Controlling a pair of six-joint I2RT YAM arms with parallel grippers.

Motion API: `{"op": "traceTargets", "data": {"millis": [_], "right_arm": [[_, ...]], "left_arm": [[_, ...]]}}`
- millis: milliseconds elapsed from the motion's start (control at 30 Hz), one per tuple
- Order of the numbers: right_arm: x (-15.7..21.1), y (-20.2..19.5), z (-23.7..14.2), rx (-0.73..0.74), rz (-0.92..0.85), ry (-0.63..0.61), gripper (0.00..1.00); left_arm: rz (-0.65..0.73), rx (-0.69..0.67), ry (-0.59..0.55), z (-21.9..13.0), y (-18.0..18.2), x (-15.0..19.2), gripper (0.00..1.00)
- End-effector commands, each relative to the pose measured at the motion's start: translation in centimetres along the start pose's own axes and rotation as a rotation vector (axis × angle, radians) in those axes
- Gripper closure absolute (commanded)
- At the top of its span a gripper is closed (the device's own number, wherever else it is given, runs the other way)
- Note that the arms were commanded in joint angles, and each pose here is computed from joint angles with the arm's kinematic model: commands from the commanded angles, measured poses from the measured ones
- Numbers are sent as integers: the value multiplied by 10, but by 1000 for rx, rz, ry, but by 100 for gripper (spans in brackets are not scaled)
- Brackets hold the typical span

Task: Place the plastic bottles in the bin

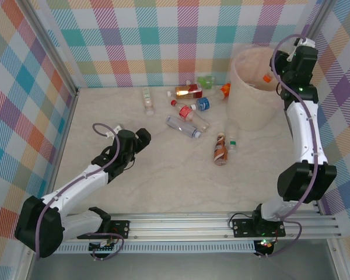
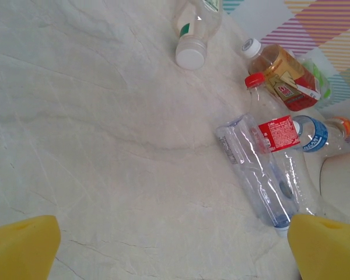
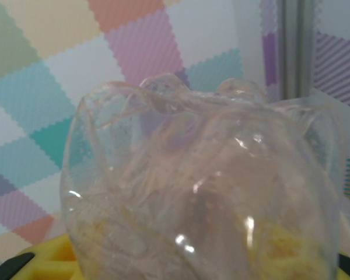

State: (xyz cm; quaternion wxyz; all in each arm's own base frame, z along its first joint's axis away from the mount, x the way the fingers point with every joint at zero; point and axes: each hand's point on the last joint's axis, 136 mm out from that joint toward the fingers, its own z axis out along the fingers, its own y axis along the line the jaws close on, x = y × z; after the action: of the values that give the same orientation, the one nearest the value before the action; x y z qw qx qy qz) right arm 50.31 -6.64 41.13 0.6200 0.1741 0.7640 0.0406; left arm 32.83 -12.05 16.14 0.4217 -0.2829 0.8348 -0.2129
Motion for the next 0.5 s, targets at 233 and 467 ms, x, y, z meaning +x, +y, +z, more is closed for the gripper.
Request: {"op": "traceTargets", "data": {"millis": [233,467], "right_arm": [[13,-55,24,267,-161,121,52],[23,-74,34,377,-186,199,32]], "left_arm": [[-23,-42,-38,-5,16,-7,0],[-22,-45,-31,-3,17,-6,0]]}}
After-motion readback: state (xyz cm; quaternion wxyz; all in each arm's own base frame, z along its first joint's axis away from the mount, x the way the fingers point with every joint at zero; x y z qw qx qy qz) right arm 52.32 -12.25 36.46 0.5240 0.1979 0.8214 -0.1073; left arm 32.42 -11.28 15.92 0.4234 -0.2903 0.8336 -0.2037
